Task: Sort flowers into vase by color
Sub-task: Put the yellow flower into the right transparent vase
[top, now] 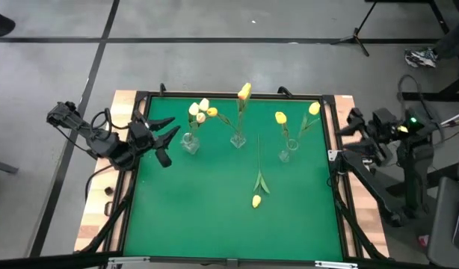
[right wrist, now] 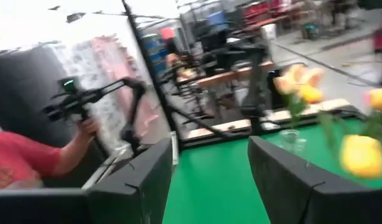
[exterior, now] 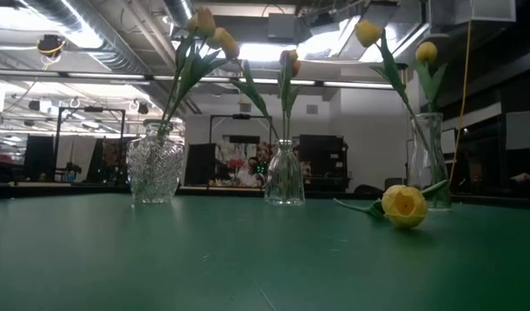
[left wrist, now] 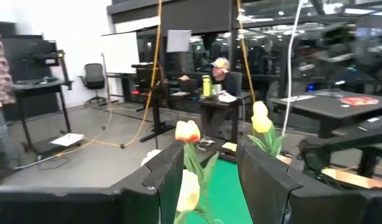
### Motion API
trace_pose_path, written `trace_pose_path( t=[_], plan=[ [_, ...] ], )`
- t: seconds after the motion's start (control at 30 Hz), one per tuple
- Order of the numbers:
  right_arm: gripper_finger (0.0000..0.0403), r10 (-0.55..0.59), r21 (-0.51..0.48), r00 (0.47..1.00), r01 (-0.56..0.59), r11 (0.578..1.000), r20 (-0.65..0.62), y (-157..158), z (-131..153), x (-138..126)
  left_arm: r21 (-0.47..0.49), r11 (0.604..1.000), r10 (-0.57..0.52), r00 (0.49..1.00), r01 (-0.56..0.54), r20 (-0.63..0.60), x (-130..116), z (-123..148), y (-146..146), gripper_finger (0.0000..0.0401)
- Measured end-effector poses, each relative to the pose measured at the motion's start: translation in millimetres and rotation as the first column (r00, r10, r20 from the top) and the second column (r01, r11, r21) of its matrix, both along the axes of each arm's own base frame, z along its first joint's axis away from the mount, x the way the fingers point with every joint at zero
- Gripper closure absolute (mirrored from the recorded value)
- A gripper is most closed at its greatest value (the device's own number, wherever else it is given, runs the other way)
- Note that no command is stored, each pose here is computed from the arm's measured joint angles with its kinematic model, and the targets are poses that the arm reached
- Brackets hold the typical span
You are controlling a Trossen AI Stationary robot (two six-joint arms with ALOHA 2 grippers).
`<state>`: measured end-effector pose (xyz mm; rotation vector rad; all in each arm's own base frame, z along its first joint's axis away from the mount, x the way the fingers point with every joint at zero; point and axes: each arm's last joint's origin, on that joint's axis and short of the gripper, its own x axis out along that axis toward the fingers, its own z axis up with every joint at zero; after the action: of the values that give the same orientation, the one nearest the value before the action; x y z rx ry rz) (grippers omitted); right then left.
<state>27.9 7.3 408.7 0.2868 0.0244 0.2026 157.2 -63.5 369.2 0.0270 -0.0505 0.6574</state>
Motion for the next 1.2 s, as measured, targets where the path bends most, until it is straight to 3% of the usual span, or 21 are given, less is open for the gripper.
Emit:
trace_pose_path(
  t=[0.07, 0.23, 0.4, 0.6, 0.87, 1.03, 1.2],
  plan=[
    [0.0192, 0.039, -0.001, 0.999, -0.039, 0.999, 0.004, 6.4, 0.5, -2.4, -0.004, 1.000, 0.011, 1.000, -0.011, 0.002, -0.2, 0.1, 0.3, 0.0256],
    [0.0192, 0.183, 0.158, 0.983, -0.177, 0.972, -0.027, 2.3, 7.7, -0.5, -0.032, 0.999, 0.025, 0.999, -0.024, 0.023, 0.3, 0.1, 2.0, 0.0256],
    [0.0198, 0.413, 0.067, 0.910, -0.411, 0.909, -0.020, 0.0, 19.6, 2.6, -0.067, 0.997, 0.045, 0.998, -0.041, 0.050, 1.5, 0.1, 5.1, 0.0256],
    [0.0232, 0.531, 0.119, 0.847, -0.524, 0.843, -0.029, -8.6, 6.0, 13.7, -0.206, 0.978, 0.053, 0.986, -0.020, 0.158, 2.3, -0.3, 5.4, 0.0256],
    [0.0267, 0.419, 0.121, 0.893, -0.403, 0.907, -0.162, 21.6, -61.3, -16.5, -0.238, 0.967, -0.052, 0.985, 0.091, 0.165, 18.2, -10.0, -4.8, 0.0256],
    [0.0269, 0.398, 0.006, 0.917, -0.398, 0.917, -0.020, 33.1, -86.5, -21.5, -0.225, 0.972, -0.043, 0.990, 0.073, 0.134, 26.7, -16.3, -8.8, 0.0256],
    [0.0269, 0.456, 0.171, 0.888, -0.442, 0.881, -0.053, 21.7, -103.6, -14.2, -0.228, 0.972, -0.033, 0.990, 0.063, 0.134, 28.7, -17.3, -8.0, 0.0256]
  ],
)
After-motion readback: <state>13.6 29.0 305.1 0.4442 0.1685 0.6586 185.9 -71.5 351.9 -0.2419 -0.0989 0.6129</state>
